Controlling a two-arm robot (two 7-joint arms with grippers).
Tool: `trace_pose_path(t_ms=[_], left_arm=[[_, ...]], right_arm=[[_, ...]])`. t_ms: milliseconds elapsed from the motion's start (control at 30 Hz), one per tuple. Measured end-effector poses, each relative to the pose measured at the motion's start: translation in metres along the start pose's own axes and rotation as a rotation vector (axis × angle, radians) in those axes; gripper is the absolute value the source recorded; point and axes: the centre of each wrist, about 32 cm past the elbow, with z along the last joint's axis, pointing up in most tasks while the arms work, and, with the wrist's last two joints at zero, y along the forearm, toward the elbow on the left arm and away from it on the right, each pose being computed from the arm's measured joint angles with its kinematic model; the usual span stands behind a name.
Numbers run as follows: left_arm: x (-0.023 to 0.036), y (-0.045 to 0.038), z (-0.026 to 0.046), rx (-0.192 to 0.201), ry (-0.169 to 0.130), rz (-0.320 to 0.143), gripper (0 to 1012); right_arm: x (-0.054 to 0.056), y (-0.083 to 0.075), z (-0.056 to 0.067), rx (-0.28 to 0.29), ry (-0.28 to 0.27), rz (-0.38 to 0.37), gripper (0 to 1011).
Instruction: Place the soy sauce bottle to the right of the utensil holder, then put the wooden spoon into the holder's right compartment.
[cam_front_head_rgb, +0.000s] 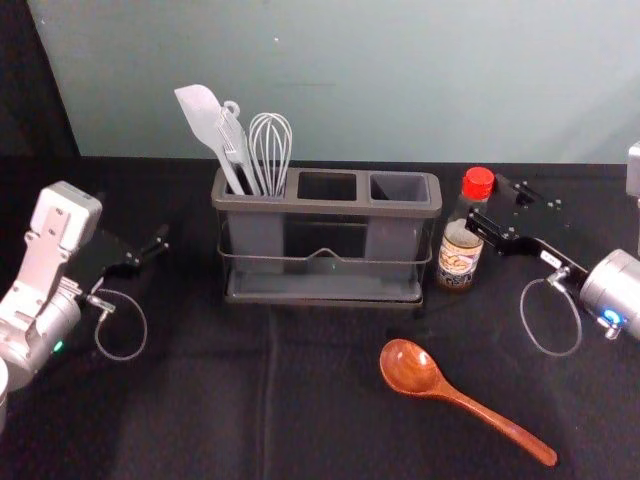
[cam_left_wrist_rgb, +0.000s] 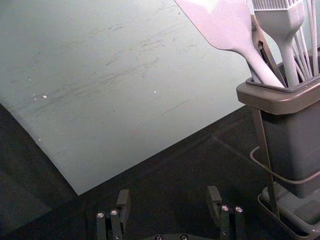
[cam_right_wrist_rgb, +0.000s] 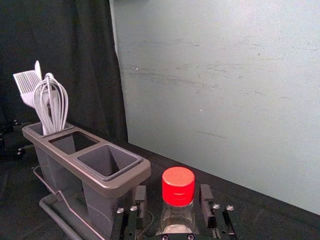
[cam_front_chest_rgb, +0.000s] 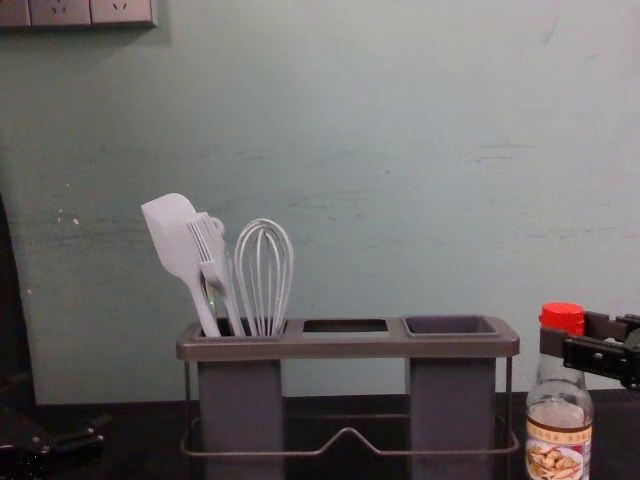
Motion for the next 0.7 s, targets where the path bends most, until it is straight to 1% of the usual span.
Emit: trace_pose_path(t_ms=[33,100,133,233,267,333,367,400,700], left_arm=[[0.0000,0.0000,0.0000,0.000,0.000,0.000,1005],[0.0000,0.0000,0.0000,0.000,0.000,0.000,1005],[0.0000,0.0000,0.0000,0.000,0.000,0.000,1005],[0.0000,0.0000,0.0000,0.000,0.000,0.000,1005],[0.0000,0.0000,0.0000,0.000,0.000,0.000,1005],[0.0000,0.0000,0.0000,0.000,0.000,0.000,1005],[0.0000,0.0000,0.0000,0.000,0.000,0.000,1005],[0.0000,0.0000,0.0000,0.000,0.000,0.000,1005],[0.0000,0.0000,0.0000,0.000,0.000,0.000,1005]], right_arm=[[0.0000,0.0000,0.0000,0.000,0.000,0.000,693],[0.0001,0.0000,0.0001,0.000,0.000,0.000,732],[0.0001,0.0000,0.0001,0.000,0.000,0.000,788],[0.0000,0.0000,0.0003,0.001,-0.001,0.001,846],[0.0001,-0.0001,0.0003,0.001,-0.001,0.000,898],[0.0001,0.0000,0.0003,0.001,-0.001,0.001,926],[0.0000,0.0000,0.0003,0.001,-0.001,0.001,969],[0.0000,0.0000,0.0003,0.001,-0.001,0.001,990],[0.0000,-0.0001,0.0005,0.001,-0.001,0.001,1000]])
